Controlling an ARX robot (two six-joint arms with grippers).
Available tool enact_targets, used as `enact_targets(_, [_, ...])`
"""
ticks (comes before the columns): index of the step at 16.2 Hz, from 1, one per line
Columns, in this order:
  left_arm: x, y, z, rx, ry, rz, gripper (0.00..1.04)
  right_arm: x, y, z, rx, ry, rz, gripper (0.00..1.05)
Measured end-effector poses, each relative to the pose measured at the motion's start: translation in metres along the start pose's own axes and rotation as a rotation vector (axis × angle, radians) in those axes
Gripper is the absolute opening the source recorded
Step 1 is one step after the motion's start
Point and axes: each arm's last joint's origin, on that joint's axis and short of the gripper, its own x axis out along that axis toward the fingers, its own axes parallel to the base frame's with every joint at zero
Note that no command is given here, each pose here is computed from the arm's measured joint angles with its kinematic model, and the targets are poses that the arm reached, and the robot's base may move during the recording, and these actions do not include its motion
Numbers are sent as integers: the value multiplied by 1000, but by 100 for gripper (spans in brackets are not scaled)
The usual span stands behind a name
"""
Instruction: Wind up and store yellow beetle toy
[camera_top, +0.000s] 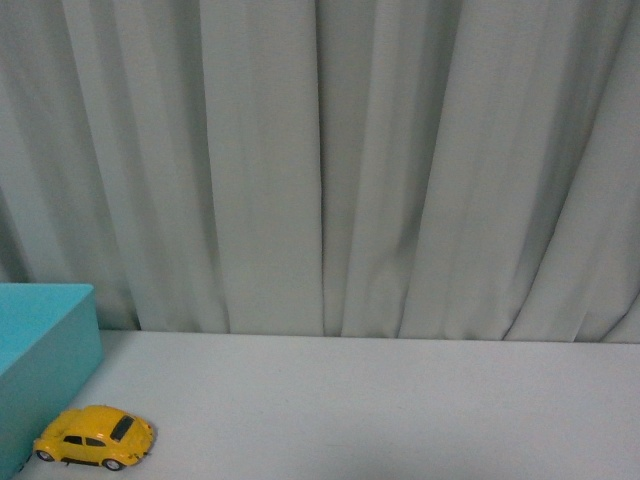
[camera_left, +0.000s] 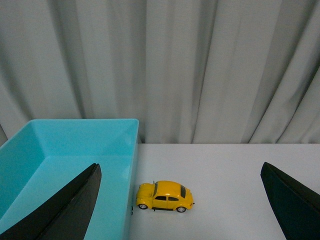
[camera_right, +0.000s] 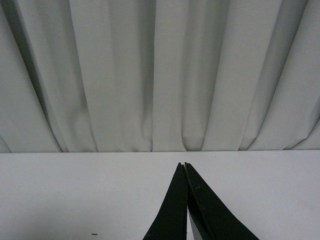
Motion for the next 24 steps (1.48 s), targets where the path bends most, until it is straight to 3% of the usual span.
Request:
enact_targets(13, [0, 0, 0, 0, 0, 0, 98, -17, 0, -13, 2, -14, -1, 2])
enact_targets(14, [0, 0, 0, 0, 0, 0, 98, -22, 0, -18, 2, 34, 2, 2])
enact_targets(16, [0, 0, 0, 0, 0, 0, 98, -27, 0, -13, 3, -27, 0, 2])
enact_targets(22, [0, 0, 0, 0, 0, 0, 98, -27, 0, -16, 2, -8, -1, 3])
enact_targets(23, [0, 0, 0, 0, 0, 0, 98, -27, 0, -16, 3, -8, -1, 24])
enact_targets(24, [0, 0, 0, 0, 0, 0, 98, -27, 0, -16, 3, -8, -1, 60])
